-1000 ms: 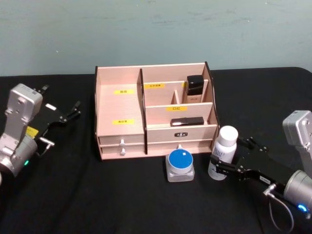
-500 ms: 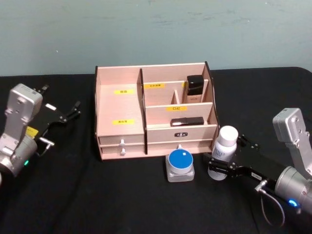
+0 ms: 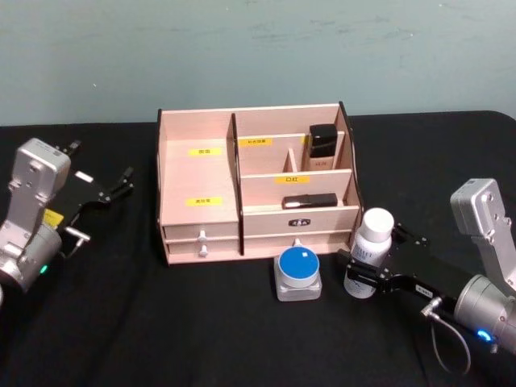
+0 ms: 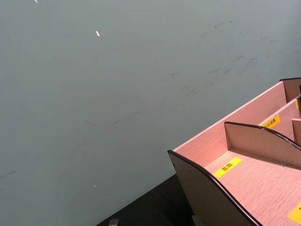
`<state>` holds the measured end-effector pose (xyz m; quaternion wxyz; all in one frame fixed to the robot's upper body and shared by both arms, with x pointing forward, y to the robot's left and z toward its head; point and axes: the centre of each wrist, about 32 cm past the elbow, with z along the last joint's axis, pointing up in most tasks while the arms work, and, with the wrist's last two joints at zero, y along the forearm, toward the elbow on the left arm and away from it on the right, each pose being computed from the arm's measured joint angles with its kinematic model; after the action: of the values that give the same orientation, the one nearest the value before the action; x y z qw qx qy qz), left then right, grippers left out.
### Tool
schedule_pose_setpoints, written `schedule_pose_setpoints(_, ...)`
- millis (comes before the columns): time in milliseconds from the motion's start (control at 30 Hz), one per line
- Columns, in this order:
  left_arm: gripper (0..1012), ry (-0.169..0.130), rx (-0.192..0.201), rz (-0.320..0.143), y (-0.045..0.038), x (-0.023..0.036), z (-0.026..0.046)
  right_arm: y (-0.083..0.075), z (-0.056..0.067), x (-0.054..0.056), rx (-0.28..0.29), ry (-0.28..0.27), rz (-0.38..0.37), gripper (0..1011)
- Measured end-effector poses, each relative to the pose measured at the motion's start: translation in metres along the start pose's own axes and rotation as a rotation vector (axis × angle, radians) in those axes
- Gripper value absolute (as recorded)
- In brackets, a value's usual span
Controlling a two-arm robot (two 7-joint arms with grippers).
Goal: Pick up the facial cleanser and watermelon frost from the table and place them into the tiered storage box.
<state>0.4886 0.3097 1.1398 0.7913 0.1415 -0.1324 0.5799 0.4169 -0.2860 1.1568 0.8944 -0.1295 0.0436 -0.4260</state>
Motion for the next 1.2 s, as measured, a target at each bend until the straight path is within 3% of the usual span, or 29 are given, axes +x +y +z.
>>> schedule_pose_setpoints(167,1009,0.000,0.000,0.000,0.0000,0.0000,0.0000,-0.0003,0.0001,0.0000,0.000,0.001,0.000,786)
schedule_pose_setpoints(333,1010,0.000,0.000,0.000,0.0000,0.0000,0.0000,-0.0005,0.0002,0.0001,0.001,0.001,-0.001,606)
schedule_pose_setpoints(1200,1010,0.000,0.000,0.000,0.0000,0.0000,0.0000,-0.0052,-0.0010,0.0033,0.014,0.012,-0.016,602)
